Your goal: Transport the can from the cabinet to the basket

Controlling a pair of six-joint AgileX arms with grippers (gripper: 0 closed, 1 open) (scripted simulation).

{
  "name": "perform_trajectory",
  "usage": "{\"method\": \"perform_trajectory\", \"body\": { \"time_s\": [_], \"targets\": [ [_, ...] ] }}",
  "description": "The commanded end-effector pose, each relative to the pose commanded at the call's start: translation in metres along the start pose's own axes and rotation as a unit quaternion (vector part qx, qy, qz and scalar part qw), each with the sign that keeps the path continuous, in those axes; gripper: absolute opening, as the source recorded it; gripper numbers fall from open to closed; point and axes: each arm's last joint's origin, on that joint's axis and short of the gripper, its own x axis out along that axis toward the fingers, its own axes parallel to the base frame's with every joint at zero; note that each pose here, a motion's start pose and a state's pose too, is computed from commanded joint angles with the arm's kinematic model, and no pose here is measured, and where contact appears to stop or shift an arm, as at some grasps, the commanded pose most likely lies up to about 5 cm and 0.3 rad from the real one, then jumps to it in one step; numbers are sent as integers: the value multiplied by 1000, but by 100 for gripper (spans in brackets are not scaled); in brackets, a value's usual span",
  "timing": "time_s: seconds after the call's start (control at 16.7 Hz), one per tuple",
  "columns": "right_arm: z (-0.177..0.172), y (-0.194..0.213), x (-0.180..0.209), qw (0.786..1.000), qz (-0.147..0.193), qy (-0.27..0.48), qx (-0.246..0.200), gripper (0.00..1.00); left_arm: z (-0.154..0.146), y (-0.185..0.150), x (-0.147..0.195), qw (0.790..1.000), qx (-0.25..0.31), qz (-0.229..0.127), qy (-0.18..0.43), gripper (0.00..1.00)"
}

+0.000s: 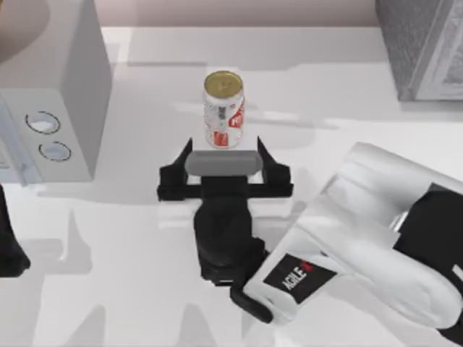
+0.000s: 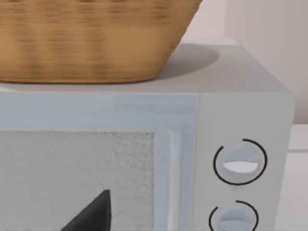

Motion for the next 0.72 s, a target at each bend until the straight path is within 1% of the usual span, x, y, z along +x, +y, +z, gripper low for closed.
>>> {"method": "perform_trajectory", "body": {
  "time_s": [0.18, 0.36, 0.48, 0.72],
  "targets": [
    [6, -12, 4, 1000, -3, -7, 10, 100, 0, 0, 0, 1000, 0, 0, 0, 100],
    [0, -35, 0, 1000, -1, 2, -2, 100, 0, 0, 0, 1000, 0, 0, 0, 100],
    [0, -48, -1, 1000, 0, 1, -1, 100, 0, 0, 0, 1000, 0, 0, 0, 100],
    [-2, -48, -2, 1000, 1, 2, -2, 100, 0, 0, 0, 1000, 0, 0, 0, 100]
  ]
}}
